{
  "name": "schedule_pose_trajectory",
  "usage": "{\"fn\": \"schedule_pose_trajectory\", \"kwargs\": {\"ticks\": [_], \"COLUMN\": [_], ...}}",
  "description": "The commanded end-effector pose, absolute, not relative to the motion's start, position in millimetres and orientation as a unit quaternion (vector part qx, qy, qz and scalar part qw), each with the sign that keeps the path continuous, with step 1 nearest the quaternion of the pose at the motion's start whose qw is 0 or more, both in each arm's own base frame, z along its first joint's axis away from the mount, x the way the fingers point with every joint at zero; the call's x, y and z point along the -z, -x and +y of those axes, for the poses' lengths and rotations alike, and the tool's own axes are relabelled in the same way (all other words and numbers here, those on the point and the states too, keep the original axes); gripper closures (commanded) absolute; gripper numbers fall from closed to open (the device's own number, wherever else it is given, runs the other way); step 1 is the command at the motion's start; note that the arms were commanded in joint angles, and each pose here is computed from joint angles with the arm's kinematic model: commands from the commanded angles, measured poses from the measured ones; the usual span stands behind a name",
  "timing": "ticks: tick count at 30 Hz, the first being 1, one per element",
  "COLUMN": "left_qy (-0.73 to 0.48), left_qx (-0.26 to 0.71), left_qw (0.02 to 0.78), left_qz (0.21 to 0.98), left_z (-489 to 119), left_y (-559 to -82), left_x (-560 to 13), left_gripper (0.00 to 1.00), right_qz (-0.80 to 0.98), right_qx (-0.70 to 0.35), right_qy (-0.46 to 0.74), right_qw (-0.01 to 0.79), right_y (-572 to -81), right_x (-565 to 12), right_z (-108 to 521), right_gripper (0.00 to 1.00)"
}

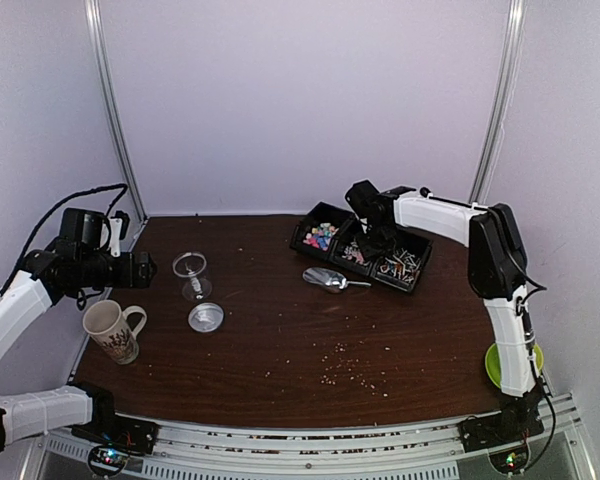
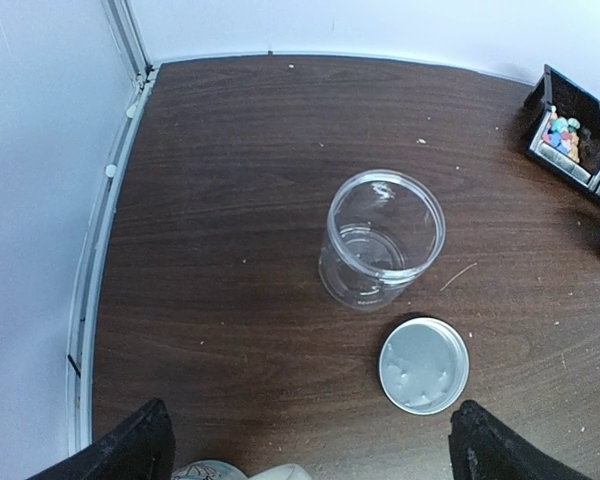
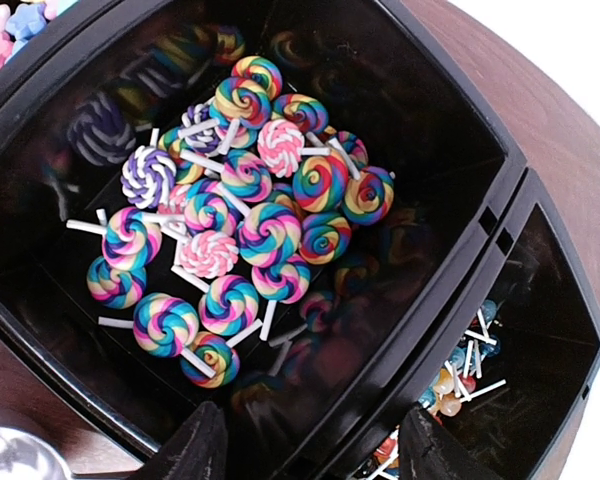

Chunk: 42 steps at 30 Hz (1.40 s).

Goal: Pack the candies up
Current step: Move the plate to the center of the board.

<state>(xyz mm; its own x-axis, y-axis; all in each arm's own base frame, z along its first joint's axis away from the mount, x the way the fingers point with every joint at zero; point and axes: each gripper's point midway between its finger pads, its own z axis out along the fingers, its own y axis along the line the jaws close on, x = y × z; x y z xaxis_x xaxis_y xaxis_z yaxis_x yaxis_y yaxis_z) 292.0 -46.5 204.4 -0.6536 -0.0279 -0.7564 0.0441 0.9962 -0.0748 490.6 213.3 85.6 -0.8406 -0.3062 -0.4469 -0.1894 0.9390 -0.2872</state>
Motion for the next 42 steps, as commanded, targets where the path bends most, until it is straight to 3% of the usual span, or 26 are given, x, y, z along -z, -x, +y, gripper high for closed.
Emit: {"fn": "schedule_pose_trajectory", "kwargs": {"ticks": [1, 14, 30, 35, 42], "left_qy": [-0.001, -0.008, -0.01, -0.011, -0.011], "left_qx": [0.045, 0.055, 0.06, 0.062, 0.062], "left_qw": [0.442, 0.433, 0.427, 0.425, 0.426], "left_qz": [0.896, 0.9, 0.902, 0.903, 0.902], "left_z": [-45, -50, -53, -54, -54], "left_y": [-296, -298, -298, -299, -298], "left_x": [-218, -214, -212, -210, -211], "left_gripper": [0.02, 0.02, 0.02, 0.02, 0.02], "right_qz": [0.938, 0.88, 0.817, 0.824, 0.872], "right_qx": [0.089, 0.14, 0.132, 0.127, 0.068], "right_qy": [0.232, 0.373, 0.483, 0.464, 0.348], "right_qw": [0.24, 0.259, 0.287, 0.3, 0.337], "right_y": [-481, -462, -438, -439, -439], "right_x": [-81, -72, -78, -86, -127], "right_z": [254, 307, 361, 367, 361], "right_gripper": [0.42, 0.39, 0.38, 0.36, 0.24]}}
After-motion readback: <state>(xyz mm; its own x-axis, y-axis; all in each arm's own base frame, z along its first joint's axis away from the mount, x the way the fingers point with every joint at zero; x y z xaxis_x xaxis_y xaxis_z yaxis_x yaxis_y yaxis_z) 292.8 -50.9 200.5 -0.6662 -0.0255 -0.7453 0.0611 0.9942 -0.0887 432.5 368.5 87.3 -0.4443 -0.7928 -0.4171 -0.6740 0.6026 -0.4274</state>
